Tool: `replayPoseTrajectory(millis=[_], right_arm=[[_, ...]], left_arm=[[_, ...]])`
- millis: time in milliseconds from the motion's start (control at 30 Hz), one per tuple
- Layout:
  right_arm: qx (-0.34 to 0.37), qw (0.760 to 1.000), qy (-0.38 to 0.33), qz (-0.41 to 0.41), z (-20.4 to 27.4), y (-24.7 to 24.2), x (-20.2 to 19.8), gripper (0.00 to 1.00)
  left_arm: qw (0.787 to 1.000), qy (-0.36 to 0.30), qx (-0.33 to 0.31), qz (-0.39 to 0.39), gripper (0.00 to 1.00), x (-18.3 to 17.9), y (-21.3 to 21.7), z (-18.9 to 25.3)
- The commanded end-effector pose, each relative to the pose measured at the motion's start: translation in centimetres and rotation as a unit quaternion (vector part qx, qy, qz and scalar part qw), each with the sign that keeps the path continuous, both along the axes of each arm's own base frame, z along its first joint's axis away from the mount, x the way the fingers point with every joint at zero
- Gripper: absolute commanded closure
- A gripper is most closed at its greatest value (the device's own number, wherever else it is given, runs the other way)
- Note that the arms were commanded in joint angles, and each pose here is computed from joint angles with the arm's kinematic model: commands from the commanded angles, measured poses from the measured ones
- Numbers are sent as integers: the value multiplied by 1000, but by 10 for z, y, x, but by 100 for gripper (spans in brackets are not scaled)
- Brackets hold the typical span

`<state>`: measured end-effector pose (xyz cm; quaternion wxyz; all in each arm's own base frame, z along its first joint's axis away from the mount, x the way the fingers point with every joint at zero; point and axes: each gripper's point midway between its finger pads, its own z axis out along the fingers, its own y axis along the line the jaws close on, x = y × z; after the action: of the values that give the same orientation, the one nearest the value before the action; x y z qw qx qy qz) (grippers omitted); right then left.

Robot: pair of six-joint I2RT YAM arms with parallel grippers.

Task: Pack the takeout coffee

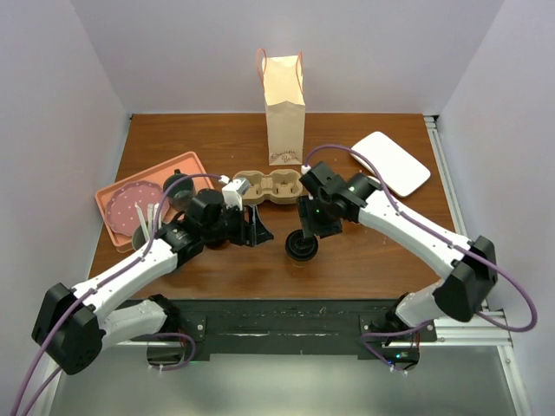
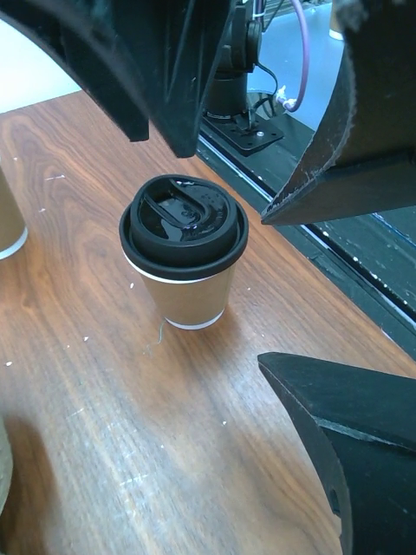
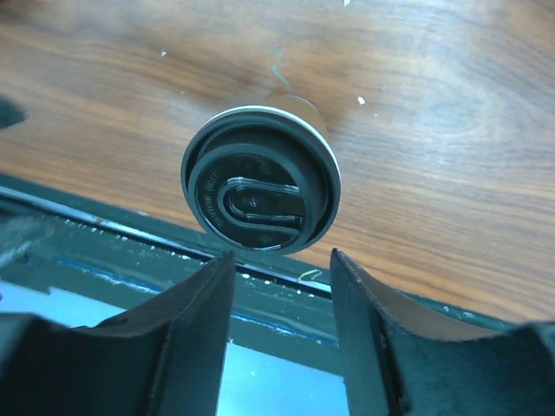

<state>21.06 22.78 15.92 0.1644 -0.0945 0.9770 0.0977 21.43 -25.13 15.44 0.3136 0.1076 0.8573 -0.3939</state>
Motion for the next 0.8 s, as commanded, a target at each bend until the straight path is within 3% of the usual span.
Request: replayPoseTrajectory(millis=[0,200,567,767], right_arm=[[89,995,-28,32,5,16,5,45],[132,990,-16,51,-9,9,7,30],[165,984,1,65,-24,7,18,42],[162,984,19,67,-38,6,14,42]], left_arm=[[999,-13,-27,-19,36,7,-14,6],[999,-2,-33,-33,37,13,-24,-5],[998,16,-30,-49,40,19,-35,-22],[997,23,-39,-59,41,20,-42,-24]])
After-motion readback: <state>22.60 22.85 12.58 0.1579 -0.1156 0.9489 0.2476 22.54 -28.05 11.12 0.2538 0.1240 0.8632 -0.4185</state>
